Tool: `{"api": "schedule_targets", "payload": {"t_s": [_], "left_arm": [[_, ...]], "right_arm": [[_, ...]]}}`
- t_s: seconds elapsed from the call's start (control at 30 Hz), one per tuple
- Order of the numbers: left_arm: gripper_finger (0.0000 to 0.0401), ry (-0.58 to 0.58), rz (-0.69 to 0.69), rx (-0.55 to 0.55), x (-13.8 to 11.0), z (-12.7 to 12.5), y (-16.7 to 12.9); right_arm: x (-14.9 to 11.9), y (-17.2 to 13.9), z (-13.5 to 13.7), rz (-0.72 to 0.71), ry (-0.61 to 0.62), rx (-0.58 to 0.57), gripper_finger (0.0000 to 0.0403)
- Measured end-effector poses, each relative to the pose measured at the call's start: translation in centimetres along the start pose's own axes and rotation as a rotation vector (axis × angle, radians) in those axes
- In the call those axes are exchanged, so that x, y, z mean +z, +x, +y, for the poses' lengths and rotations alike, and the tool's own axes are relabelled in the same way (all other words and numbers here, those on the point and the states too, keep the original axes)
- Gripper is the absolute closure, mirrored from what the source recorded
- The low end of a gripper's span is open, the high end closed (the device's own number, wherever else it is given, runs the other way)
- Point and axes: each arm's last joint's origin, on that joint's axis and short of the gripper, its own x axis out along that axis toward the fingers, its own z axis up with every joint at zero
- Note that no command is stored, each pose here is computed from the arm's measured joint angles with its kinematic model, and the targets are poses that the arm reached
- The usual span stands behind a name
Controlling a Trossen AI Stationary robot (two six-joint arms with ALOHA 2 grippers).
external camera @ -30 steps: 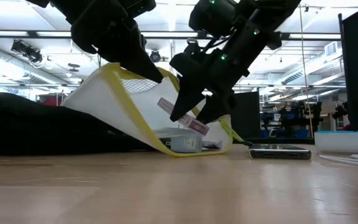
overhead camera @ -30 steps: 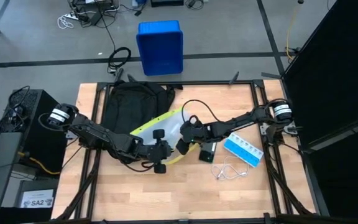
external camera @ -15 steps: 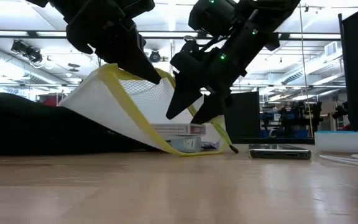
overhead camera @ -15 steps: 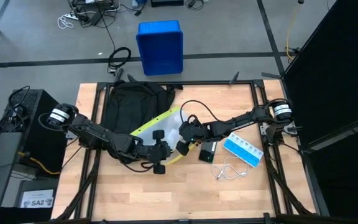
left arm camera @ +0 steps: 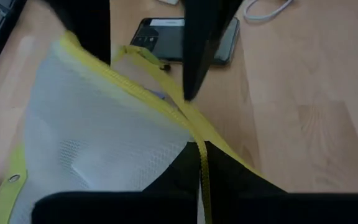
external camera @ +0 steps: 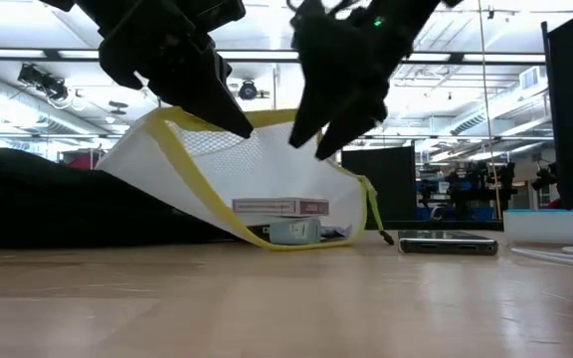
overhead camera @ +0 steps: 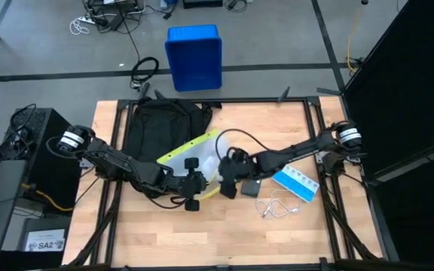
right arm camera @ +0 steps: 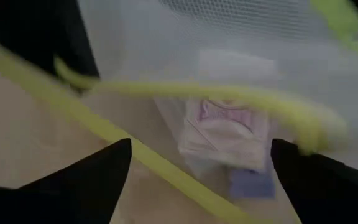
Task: Unpack backpack
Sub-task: Adjust the zip lock bag
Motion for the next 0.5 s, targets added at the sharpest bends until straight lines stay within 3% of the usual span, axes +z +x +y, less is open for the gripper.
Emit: {"api": "schedule_targets", "payload": {"t_s": [0.13, 0.3, 0.5], "left_arm": [[0.0401, -0.001, -0.001, 0.001, 0.0, 0.0, 0.0], [0.0401, -0.002, -0.003, 0.003, 0.0, 0.0, 0.0], [0.0401, -0.002, -0.002, 0.003, 0.0, 0.0, 0.0]], "right_arm": [[-1.6, -1.0, 1.0, 0.000, -0.091, -0.152, 0.0057], [-3.3, -1.7, 1.4, -0.013, -0.084, -0.300, 0.0073], [-4.0, -2.2, 2.1, -0.033, -0.073, -0.336, 0.0090]]}}
